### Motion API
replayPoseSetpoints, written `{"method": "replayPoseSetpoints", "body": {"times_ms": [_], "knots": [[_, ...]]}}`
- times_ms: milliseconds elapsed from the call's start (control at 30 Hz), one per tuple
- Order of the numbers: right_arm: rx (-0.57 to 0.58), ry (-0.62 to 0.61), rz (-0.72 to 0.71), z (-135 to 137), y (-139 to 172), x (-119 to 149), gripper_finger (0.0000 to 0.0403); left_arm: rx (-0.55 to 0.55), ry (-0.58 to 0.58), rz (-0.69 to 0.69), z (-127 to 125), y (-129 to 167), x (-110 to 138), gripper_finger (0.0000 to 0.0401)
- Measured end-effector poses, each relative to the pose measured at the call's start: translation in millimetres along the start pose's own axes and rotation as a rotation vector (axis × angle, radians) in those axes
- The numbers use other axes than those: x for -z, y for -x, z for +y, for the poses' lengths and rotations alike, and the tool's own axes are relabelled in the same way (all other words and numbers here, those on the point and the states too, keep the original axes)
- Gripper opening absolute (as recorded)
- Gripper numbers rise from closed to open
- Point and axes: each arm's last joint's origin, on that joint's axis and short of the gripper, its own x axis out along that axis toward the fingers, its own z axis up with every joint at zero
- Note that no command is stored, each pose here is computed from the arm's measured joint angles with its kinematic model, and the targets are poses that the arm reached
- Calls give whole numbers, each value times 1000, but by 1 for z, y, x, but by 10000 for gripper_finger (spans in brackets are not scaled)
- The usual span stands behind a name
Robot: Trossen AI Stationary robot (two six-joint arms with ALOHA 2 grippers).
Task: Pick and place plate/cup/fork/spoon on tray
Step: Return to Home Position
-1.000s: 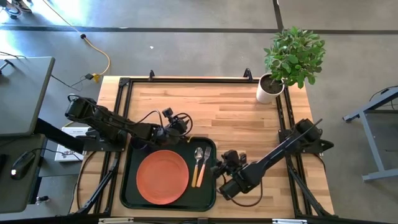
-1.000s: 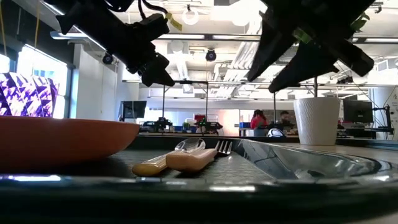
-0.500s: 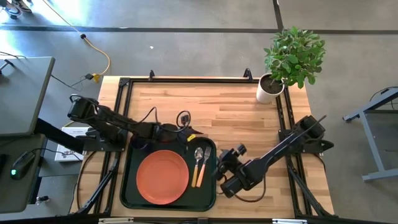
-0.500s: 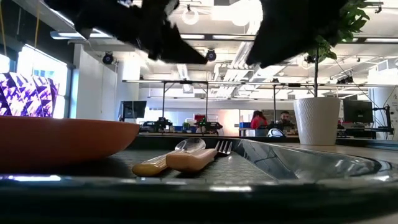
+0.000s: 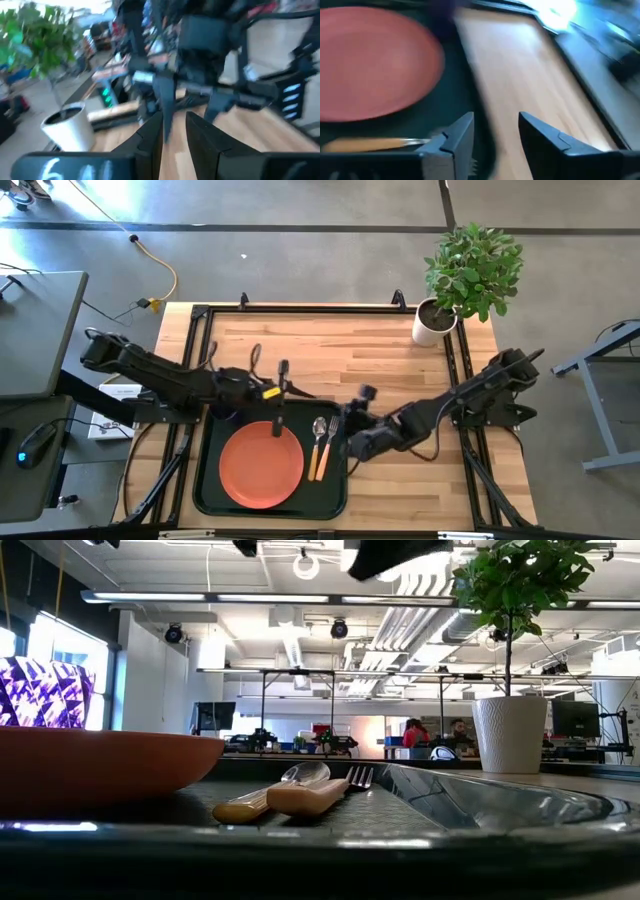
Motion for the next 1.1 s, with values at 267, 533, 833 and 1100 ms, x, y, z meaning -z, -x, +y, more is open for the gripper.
{"method": "replayPoseSetpoints", "body": {"times_ms": [267,533,833,1100], "knots": [[-325,298,-156,0,1,-25,89,3,32,-174,4,50,10,74],[-448,277,-477,-51,22,-17,14,-10,32,-216,6,88,28,74],[-197,-39,-615,-139,34,56,11,-65,78,-266,18,106,26,74],[-564,-40,-772,-155,63,108,12,-105,84,-295,28,111,23,74]]}}
